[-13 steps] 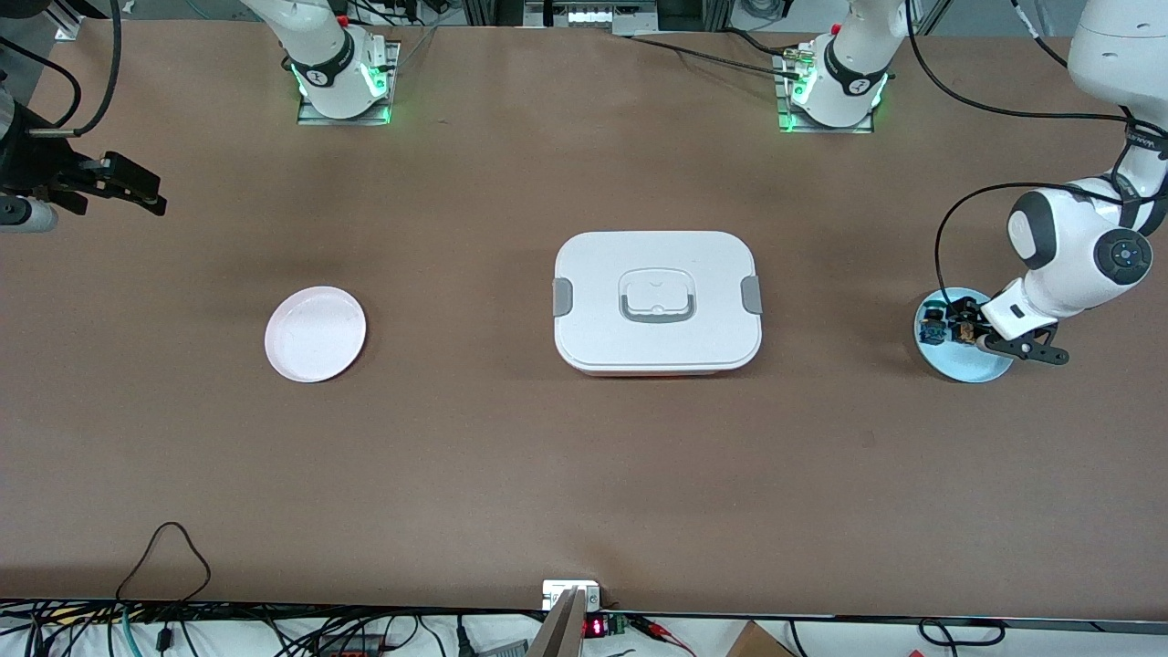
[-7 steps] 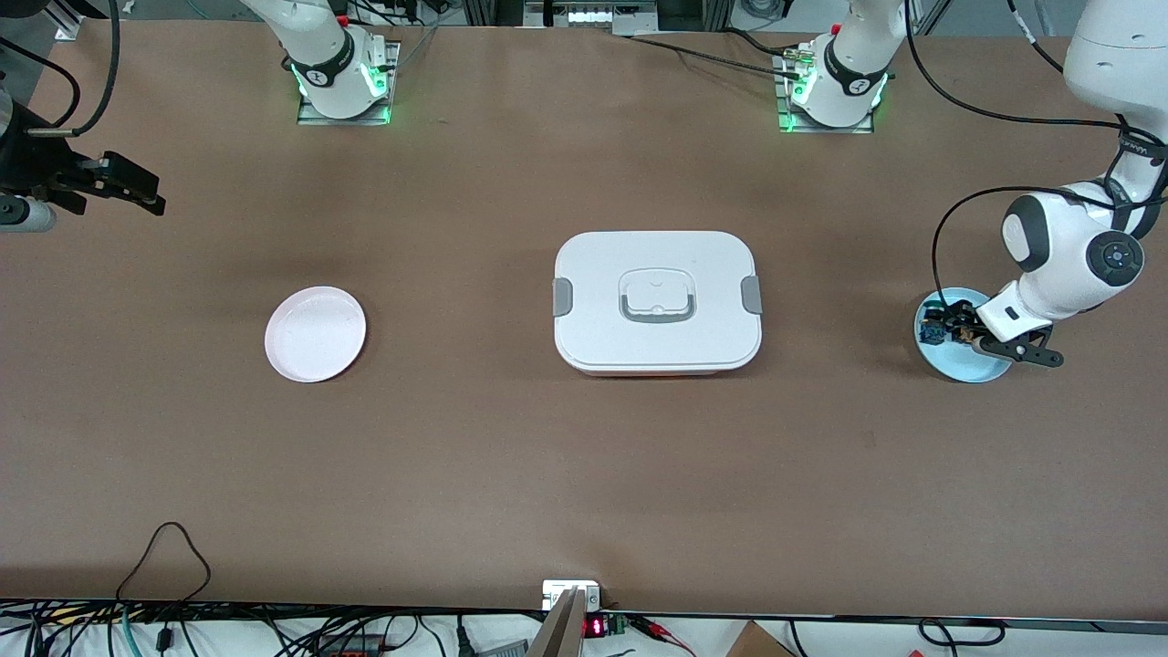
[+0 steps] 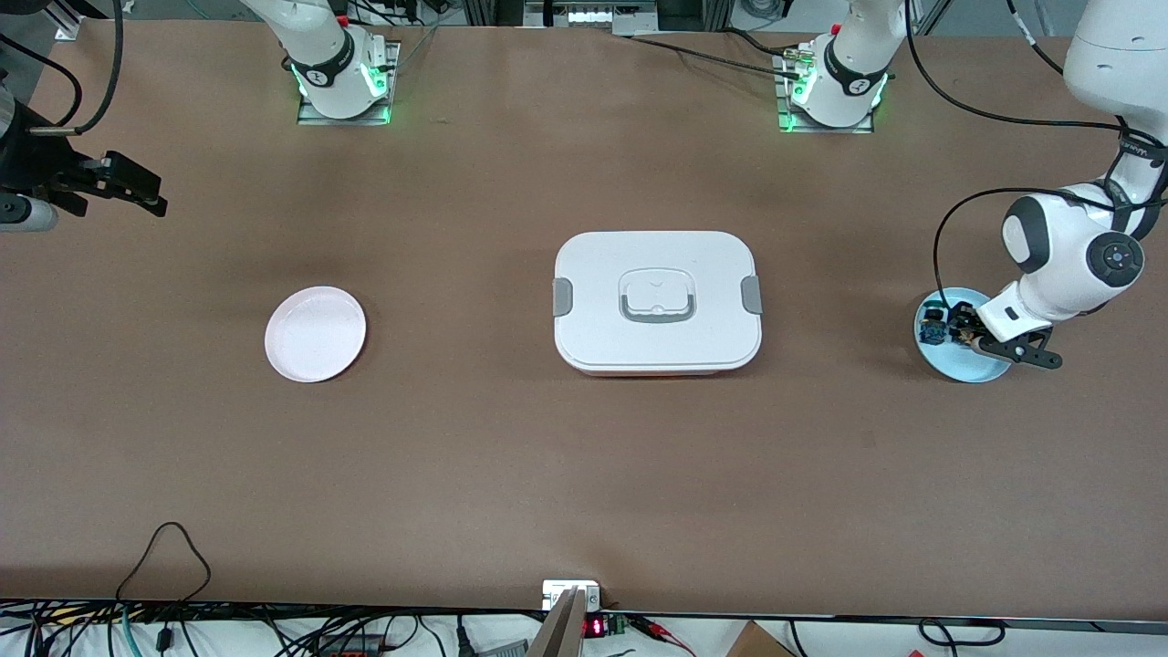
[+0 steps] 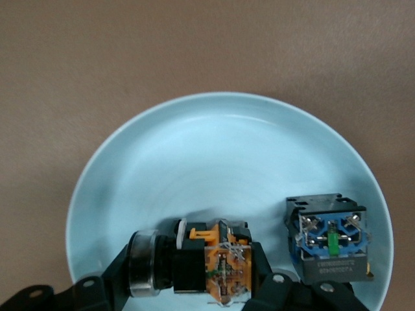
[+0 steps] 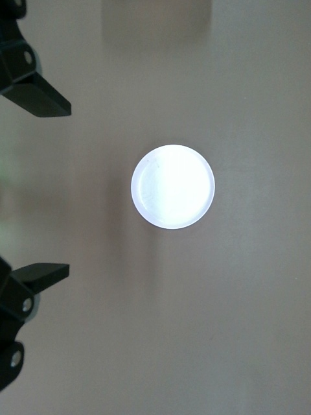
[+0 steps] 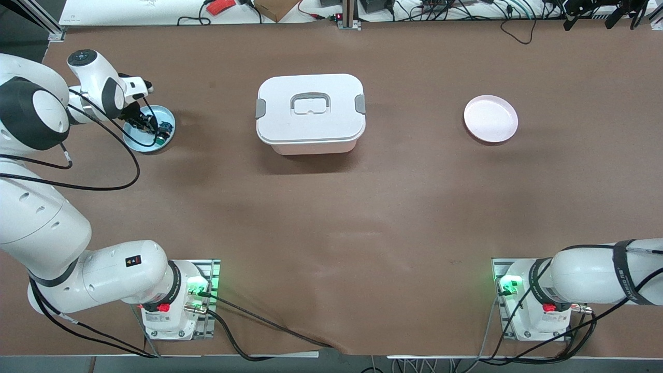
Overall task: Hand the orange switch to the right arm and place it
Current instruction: 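Close the left gripper on the orange switch body, then lift the orange switch off the blue plate with the left gripper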
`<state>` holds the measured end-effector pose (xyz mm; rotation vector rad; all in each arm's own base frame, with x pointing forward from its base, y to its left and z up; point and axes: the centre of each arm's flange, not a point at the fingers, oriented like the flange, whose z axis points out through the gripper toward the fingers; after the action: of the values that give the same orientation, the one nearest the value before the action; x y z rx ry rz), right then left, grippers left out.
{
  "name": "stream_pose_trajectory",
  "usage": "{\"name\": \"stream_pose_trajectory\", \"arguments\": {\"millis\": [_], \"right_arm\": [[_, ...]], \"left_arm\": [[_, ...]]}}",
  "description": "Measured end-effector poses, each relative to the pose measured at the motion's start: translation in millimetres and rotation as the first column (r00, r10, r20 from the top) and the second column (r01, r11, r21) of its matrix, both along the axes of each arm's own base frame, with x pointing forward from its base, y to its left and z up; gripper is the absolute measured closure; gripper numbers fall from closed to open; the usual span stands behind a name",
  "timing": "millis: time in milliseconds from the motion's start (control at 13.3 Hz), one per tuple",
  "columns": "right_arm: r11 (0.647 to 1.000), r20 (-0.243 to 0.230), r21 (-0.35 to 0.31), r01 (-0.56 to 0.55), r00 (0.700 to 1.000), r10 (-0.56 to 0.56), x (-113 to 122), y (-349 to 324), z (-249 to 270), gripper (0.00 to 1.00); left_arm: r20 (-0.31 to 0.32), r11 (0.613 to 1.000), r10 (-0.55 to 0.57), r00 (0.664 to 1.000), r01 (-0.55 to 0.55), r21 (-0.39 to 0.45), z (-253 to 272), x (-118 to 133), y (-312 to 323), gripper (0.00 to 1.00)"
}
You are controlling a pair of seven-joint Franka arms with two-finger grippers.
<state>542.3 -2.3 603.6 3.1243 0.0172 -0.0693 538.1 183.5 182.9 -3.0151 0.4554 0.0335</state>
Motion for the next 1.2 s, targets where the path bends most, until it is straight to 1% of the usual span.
{"name": "stream_pose_trajectory", "arguments": {"millis": [150, 300, 375, 451, 601, 751, 901, 976, 1051, 1126, 1201], "right_arm": [[1.000, 0.004, 0.000, 0.000, 1.000, 0.000, 0, 0, 0, 0.00], [1.000, 0.004, 0.000, -0.001, 1.000, 0.001, 1, 0, 0, 0.00], [1.000, 0.004, 0.000, -0.002, 1.000, 0.002, 1, 0, 0, 0.00], [1.000, 0.003, 0.000, -0.002, 1.000, 0.002, 1, 0, 0, 0.00], [1.000, 0.002, 0.000, -0.002, 1.000, 0.002, 1, 0, 0, 0.00], [1.000, 0.001, 0.000, -0.002, 1.000, 0.002, 1, 0, -1, 0.00], [1.000, 0.001, 0.000, -0.002, 1.000, 0.002, 1, 0, -1, 0.00], [1.000, 0.001, 0.000, -0.002, 1.000, 0.002, 1, 0, -1, 0.00], [1.000, 0.001, 0.000, 0.000, 1.000, 0.000, 1, -1, -1, 0.00], [1.000, 0.001, 0.000, 0.002, 1.000, -0.002, 1, -2, -1, 0.00], [1.000, 0.001, 0.000, 0.004, 1.000, -0.004, 1, -3, -1, 0.00]], "left_arm": [[0.034, 1.000, -0.025, 0.999, 0.025, 0.013, 23, 9, 3, 0.28], [0.071, 0.996, -0.089, 0.993, 0.087, 0.034, 59, 17, 5, 0.28], [0.077, 0.993, -0.116, 0.990, 0.113, 0.043, 78, 20, 7, 0.28], [0.066, 0.990, -0.139, 0.988, 0.137, 0.045, 94, 22, 7, 0.28], [-0.008, 0.985, -0.172, 0.985, 0.172, 0.020, 119, 25, -1, 0.28], [-0.133, 0.982, -0.191, 0.973, 0.188, -0.030, 143, 31, -19, 0.28], [-0.254, 0.975, -0.219, 0.942, 0.204, -0.084, 166, 35, -44, 0.28], [-0.291, 0.972, -0.232, 0.928, 0.208, -0.110, 174, 35, -56, 0.28], [-0.312, 0.969, -0.238, 0.920, 0.203, -0.141, 178, 35, -66, 0.28], [-0.316, 0.962, -0.249, 0.916, 0.197, -0.187, 180, 34, -74, 0.28], [-0.305, 0.944, -0.284, 0.909, 0.209, -0.256, 181, 34, -82, 0.28]]}}
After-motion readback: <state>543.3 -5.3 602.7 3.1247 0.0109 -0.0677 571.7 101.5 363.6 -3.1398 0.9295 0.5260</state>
